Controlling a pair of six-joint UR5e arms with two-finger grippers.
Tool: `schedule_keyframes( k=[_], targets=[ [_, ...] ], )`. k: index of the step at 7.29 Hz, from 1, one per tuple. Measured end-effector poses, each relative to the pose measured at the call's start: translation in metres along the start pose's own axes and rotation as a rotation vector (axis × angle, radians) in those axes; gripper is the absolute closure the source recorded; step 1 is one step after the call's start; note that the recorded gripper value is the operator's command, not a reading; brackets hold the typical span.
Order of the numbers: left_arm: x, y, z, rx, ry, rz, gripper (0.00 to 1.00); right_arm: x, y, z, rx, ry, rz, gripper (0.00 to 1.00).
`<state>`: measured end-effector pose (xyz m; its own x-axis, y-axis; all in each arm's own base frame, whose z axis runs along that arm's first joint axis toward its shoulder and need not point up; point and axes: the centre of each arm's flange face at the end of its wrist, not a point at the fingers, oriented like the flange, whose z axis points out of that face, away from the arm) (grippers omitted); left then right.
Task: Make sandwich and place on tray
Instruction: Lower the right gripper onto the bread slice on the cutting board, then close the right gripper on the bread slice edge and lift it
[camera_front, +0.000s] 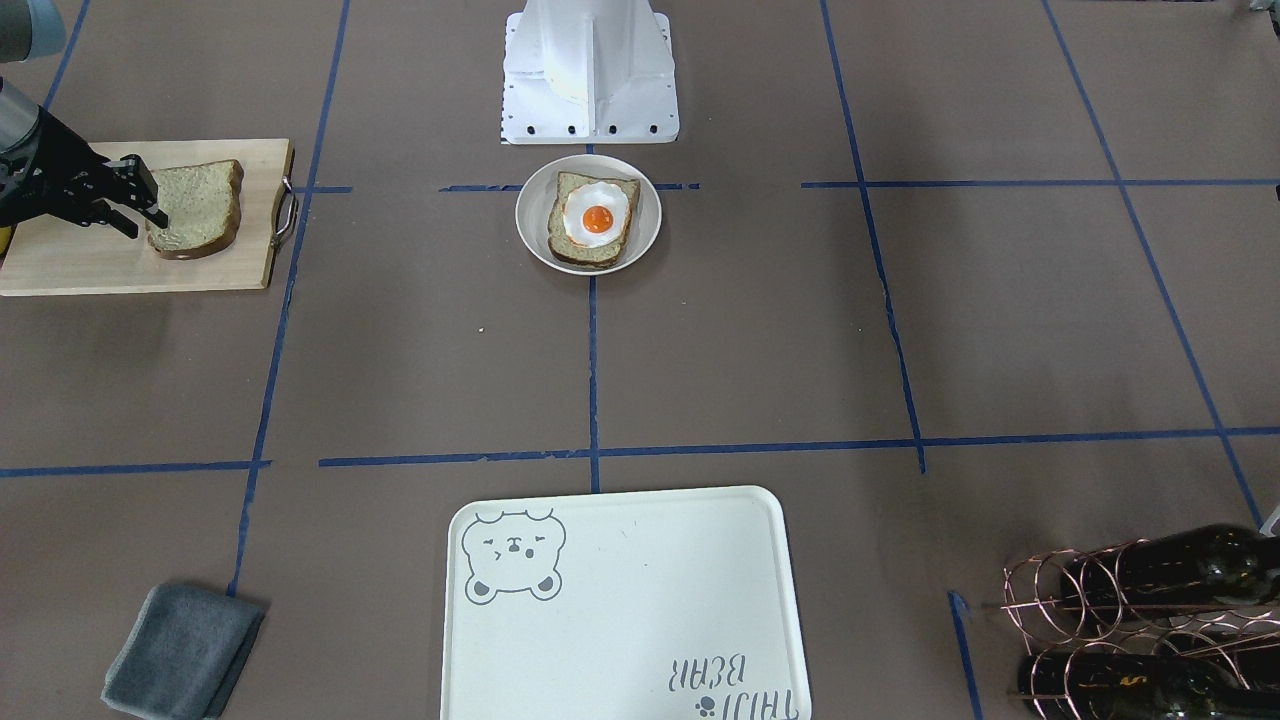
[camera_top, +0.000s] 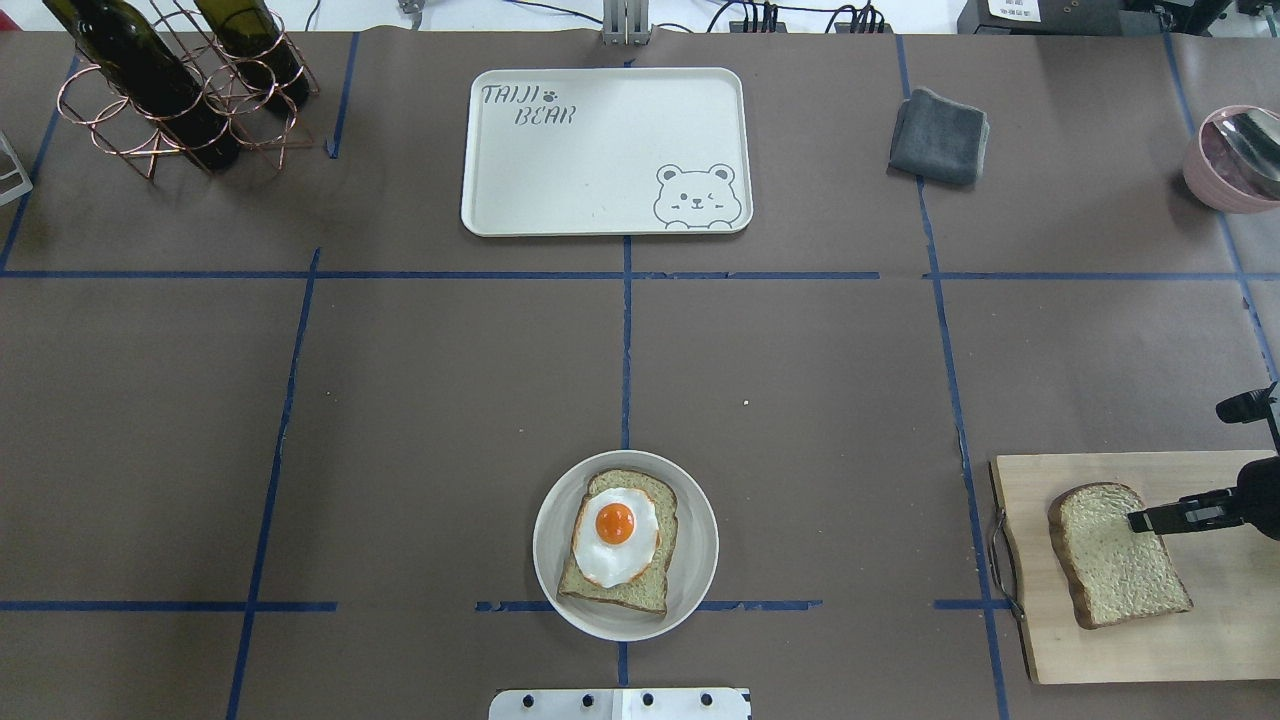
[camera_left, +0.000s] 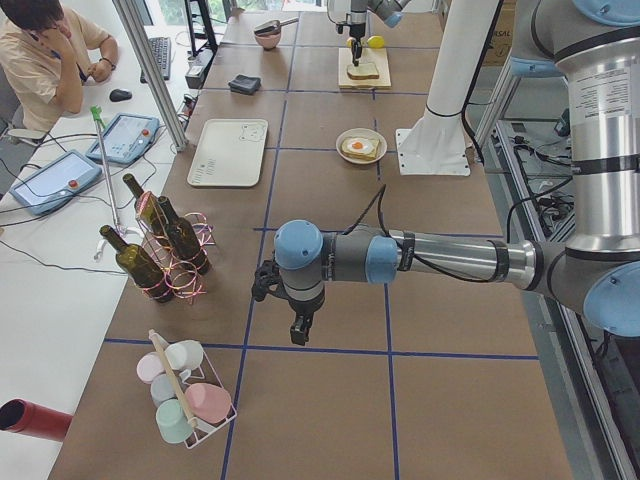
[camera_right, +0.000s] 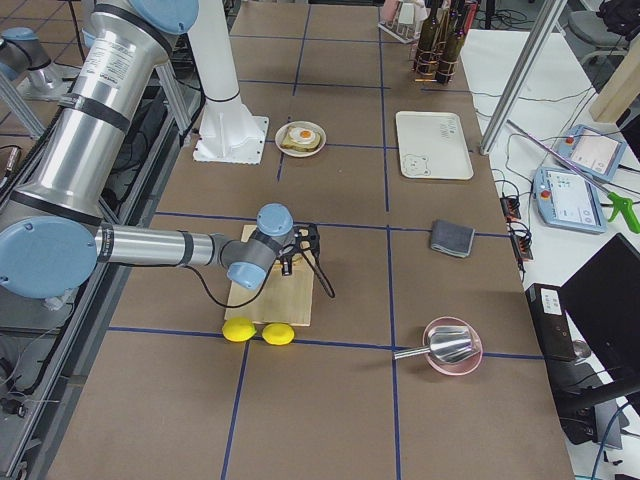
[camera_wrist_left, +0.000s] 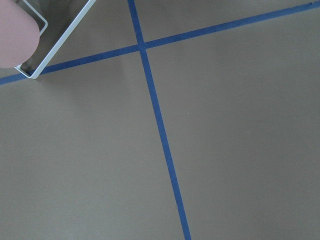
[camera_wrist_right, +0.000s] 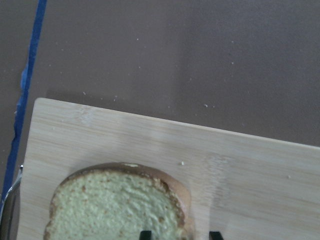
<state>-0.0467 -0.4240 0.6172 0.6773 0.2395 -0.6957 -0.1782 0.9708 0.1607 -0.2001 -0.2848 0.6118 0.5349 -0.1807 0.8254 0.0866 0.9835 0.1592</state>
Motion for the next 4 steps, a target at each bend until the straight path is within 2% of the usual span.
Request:
schedule_keyframes(
  k=[1,3,4],
  targets=[
    [0.0,-0.0002,-0.0001,0.0,0.0,0.0,0.0,-0.0013,0.0008,0.0014,-0.005,-0.001,-0.003,0.54],
    [0.0,-0.0002,0.0,0.0,0.0,0.0,0.0,-0.0028,0.0018,0.0031,-0.01,-0.003,-0.007,1.0],
    [-0.0001,0.0001,0.0001,0.0,0.001,0.0,0.0,-0.0029,0.0019,0.0032,-0.01,-0.003,-0.008,1.0]
  ],
)
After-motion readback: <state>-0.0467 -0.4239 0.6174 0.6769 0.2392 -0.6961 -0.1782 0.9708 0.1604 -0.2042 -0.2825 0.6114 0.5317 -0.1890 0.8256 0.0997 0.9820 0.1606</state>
